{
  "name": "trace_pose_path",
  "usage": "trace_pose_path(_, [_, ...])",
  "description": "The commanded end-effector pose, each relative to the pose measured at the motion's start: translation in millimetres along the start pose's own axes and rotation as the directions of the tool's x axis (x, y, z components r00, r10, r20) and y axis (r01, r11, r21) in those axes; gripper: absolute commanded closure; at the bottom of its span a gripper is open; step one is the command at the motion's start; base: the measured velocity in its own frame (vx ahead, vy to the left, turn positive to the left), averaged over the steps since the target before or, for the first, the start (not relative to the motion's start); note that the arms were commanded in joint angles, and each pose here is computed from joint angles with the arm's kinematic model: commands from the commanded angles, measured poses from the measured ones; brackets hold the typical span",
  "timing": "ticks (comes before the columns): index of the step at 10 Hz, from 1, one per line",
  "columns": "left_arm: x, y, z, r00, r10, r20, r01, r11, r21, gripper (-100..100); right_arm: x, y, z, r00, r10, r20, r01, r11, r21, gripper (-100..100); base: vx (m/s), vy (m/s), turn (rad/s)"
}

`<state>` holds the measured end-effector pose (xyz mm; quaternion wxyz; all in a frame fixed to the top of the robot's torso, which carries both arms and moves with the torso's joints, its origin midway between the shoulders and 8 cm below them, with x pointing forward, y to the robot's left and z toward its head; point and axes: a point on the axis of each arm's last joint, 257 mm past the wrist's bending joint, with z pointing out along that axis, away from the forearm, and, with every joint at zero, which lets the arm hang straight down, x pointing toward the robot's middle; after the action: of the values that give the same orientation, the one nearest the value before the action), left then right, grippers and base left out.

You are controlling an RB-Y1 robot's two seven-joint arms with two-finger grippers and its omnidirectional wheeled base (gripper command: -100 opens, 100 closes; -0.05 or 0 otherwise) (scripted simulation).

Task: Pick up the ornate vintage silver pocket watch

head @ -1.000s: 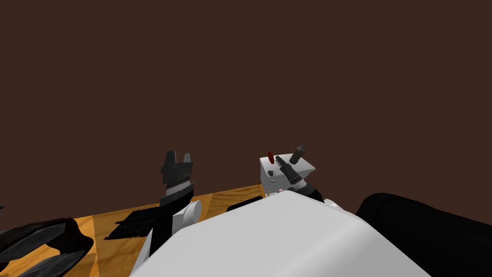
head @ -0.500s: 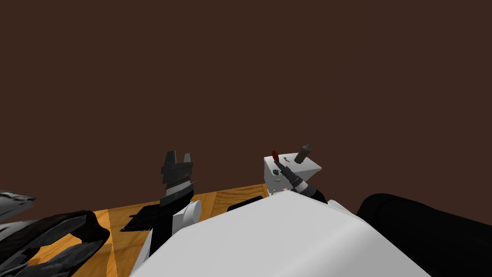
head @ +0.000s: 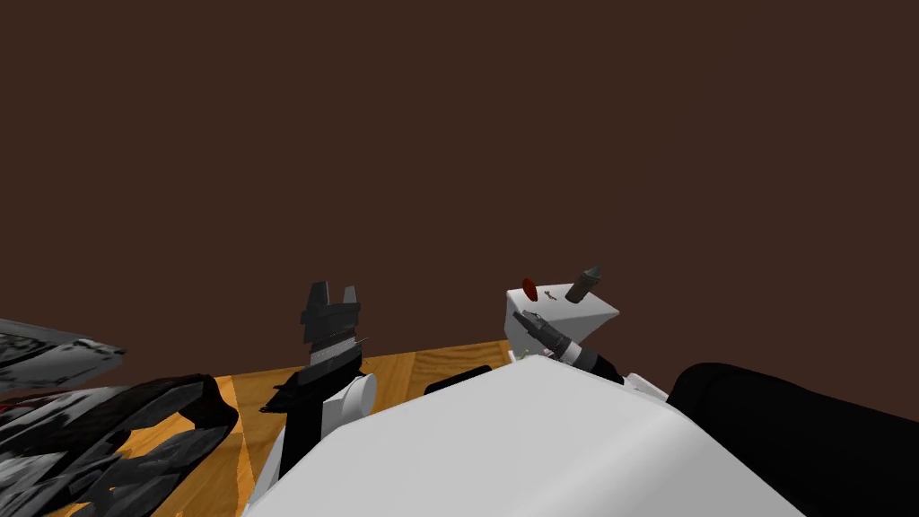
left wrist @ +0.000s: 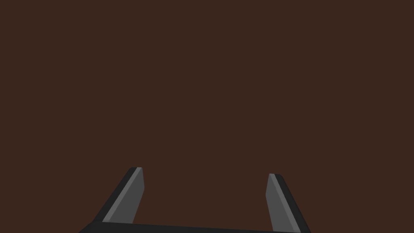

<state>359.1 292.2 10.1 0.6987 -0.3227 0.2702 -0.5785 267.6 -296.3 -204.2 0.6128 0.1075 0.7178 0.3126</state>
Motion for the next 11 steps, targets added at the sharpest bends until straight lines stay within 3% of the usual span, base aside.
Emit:
trace_pose_path(1, [0.0,0.0,0.0,1.000,0.000,0.000,0.000,1.000,0.000,0,10.2,-13.7,-8.1,0.993,-0.094,-0.072,0.096,0.995,0.022,-100,-0.004,0.232,0.071])
trace_pose_path(3, [0.0,0.0,0.0,1.000,0.000,0.000,0.000,1.000,0.000,0,21.8,-35.4,-21.3,0.964,-0.205,-0.166,0.215,0.976,0.039,-100,0.013,0.256,0.060])
trace_pose_path(5, [0.0,0.0,0.0,1.000,0.000,0.000,0.000,1.000,0.000,0,32.1,-60.2,-37.7,0.910,-0.317,-0.268,0.340,0.940,0.042,-100,0.000,0.212,0.072])
trace_pose_path(7, [0.0,0.0,0.0,1.000,0.000,0.000,0.000,1.000,0.000,0,40.0,-87.4,-57.2,0.834,-0.413,-0.365,0.456,0.889,0.036,-100,0.007,0.221,0.058])
trace_pose_path(8, [0.0,0.0,0.0,1.000,0.000,0.000,0.000,1.000,0.000,0,40.6,-87.6,-57.4,0.827,-0.422,-0.372,0.464,0.885,0.027,-100,0.002,0.122,0.021])
trace_pose_path(11, [-0.1,0.0,0.0,1.000,0.000,0.000,0.000,1.000,0.000,0,46.4,-132.1,-92.8,0.660,-0.545,-0.517,0.626,0.779,-0.023,-100,0.017,0.113,0.074])
